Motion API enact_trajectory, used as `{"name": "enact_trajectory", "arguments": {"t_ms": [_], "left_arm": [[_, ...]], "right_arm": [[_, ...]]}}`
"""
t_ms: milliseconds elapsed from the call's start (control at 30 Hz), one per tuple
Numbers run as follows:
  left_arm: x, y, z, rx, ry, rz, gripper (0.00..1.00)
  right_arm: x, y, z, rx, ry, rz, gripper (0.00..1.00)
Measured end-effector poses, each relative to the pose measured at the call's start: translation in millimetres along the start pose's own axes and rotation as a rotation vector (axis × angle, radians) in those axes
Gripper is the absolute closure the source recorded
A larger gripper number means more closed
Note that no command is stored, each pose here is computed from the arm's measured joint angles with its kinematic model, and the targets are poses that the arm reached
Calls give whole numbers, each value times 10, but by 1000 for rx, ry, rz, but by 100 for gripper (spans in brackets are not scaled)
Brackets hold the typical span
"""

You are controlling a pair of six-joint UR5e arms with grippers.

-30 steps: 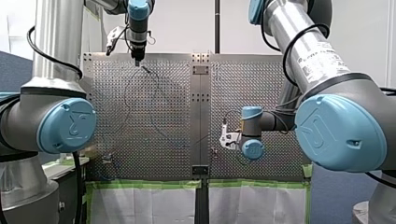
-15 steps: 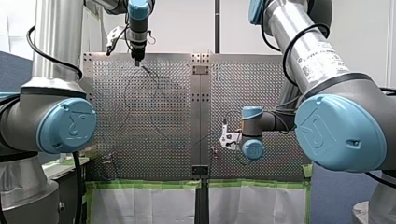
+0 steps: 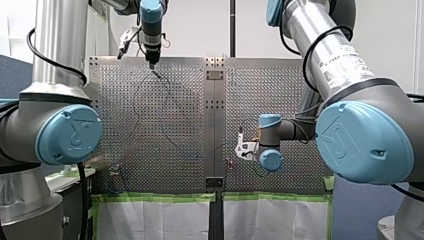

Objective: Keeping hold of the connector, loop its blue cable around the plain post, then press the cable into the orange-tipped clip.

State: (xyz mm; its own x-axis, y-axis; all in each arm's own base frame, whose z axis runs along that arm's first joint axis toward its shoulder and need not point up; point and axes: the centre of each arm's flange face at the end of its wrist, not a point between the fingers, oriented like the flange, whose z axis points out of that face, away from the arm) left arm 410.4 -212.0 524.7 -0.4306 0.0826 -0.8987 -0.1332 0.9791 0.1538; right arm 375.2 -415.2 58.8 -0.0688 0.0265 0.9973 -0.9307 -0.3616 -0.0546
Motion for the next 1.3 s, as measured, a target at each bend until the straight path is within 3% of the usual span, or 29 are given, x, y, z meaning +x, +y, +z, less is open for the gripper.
{"name": "enact_trajectory", "arguments": {"t_ms": [400, 700, 1067, 1300], "left_arm": [[13, -425, -55, 40, -105, 113, 0], [209, -855, 87, 33, -132, 207, 0], [596, -1024, 662, -60, -96, 229, 0], [684, -1119, 922, -29, -116, 209, 0]], "right_arm": [[2, -2, 2, 2, 2, 1, 100], [1, -6, -1, 3, 2, 1, 100], [4, -14, 1, 4, 4, -2, 100], [4, -18, -1, 5, 4, -4, 100]]}}
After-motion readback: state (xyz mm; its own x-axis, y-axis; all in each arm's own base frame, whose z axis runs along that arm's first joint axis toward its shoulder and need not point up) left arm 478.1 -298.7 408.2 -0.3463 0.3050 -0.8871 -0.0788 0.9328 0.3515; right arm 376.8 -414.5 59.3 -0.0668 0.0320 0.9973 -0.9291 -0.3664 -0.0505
